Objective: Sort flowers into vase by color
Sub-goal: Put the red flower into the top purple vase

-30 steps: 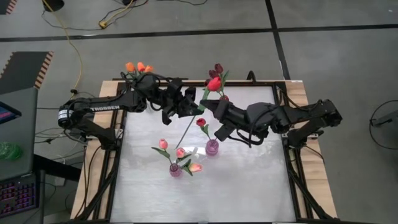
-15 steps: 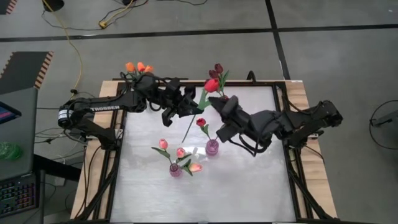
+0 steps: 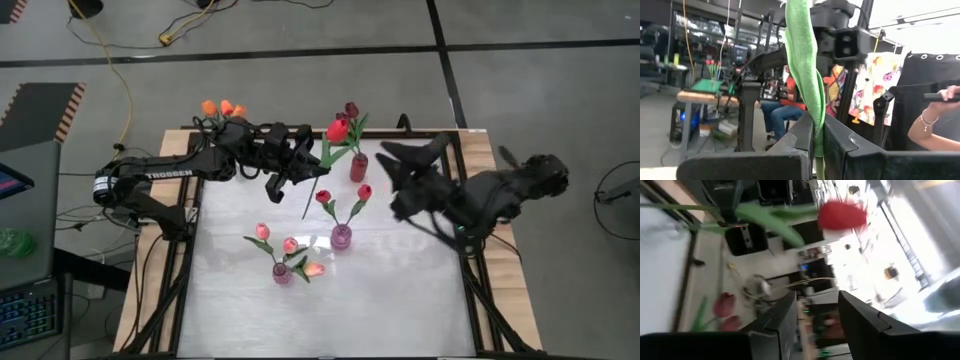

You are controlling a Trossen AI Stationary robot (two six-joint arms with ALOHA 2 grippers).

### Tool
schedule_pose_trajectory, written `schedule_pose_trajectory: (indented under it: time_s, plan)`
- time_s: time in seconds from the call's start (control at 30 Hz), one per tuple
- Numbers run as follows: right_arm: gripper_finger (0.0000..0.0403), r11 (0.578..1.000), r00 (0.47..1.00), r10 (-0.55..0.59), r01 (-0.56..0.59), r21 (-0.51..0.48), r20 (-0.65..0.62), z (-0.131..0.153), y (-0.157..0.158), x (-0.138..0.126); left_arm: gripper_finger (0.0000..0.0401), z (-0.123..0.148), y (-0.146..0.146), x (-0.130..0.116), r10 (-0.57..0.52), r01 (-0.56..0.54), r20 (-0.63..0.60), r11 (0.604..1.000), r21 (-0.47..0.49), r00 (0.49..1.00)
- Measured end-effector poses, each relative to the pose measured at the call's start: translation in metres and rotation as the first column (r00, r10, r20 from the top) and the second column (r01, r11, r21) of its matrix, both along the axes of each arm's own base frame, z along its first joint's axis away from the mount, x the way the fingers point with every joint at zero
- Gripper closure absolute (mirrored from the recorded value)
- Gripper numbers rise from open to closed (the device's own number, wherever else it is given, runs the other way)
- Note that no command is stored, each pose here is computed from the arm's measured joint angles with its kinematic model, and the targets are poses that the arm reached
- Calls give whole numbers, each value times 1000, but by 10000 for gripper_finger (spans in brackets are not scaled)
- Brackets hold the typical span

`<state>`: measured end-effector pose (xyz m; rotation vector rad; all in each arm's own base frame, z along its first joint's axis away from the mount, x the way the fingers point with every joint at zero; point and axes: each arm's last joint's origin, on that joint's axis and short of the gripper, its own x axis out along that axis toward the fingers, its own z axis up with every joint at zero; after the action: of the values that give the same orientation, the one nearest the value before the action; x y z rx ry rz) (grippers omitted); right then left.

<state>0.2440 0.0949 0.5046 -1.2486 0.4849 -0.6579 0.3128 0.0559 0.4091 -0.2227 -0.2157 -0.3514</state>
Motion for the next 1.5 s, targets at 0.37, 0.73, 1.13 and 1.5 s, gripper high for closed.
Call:
schedule_pose_trajectory:
  time_s: [0.37,0.73,1.13,1.5]
  plan:
    - [233,879,988,28,-95,468,149,-17,-31,-69,394,7,-27,2,3,-16,121,994,110,993]
    - [233,740,981,-125,-8,672,150,-41,-39,-85,396,9,-69,4,-19,-34,209,968,249,978]
    - [233,717,973,-214,99,690,82,-120,-33,-75,397,4,-107,2,20,-121,269,923,365,963]
    - [233,692,963,-236,73,718,130,-171,-34,-75,397,-34,-104,0,146,-239,307,925,294,941]
